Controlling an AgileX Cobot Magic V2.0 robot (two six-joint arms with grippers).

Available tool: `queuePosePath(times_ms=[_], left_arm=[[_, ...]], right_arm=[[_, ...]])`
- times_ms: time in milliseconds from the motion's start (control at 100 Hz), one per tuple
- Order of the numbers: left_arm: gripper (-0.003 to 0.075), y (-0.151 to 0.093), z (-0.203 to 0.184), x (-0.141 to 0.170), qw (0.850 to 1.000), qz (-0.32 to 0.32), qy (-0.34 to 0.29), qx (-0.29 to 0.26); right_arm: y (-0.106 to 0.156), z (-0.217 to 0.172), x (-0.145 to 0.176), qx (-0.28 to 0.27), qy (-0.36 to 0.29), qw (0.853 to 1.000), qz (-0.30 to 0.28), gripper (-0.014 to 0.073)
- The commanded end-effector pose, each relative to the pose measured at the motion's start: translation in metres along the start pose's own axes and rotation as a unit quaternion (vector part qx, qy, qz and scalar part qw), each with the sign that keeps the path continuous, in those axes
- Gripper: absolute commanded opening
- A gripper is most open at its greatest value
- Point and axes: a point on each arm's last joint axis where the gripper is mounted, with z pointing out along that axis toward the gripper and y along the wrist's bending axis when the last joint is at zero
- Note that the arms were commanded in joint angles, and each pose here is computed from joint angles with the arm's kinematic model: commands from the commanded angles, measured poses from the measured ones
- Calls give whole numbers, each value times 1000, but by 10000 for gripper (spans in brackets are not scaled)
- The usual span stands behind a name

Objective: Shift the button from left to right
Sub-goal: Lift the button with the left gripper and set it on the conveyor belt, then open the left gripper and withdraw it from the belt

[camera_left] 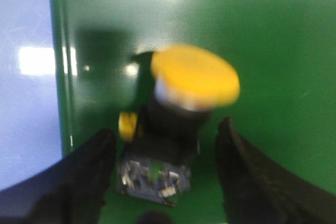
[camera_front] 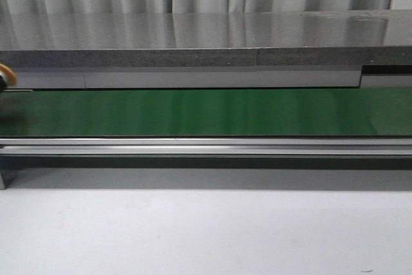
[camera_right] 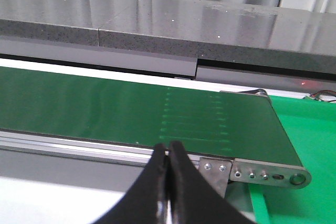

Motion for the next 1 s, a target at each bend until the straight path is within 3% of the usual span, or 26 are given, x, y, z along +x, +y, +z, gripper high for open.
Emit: queuePosePath(times_ms=[0,270,530,760,990], left_arm=[[484,-9,-22,-5,999,8,-40,0],[490,-11,-26,-4,999,6,-43,6],[486,-26,-84,2,989,25,-145,-16],[486,-47,-151,42,959,40,-276,-49],[486,-65,-182,116,915,58,-388,-88]], right_arm=[[0,-2,-9,0,-51,999,-7,-68],[0,-2,-9,0,-51,999,-7,-68],[0,-2,-9,0,-51,999,-7,-68],[0,-2,-9,0,-51,999,-7,-68],[0,-2,-9,0,-51,999,-7,-68]])
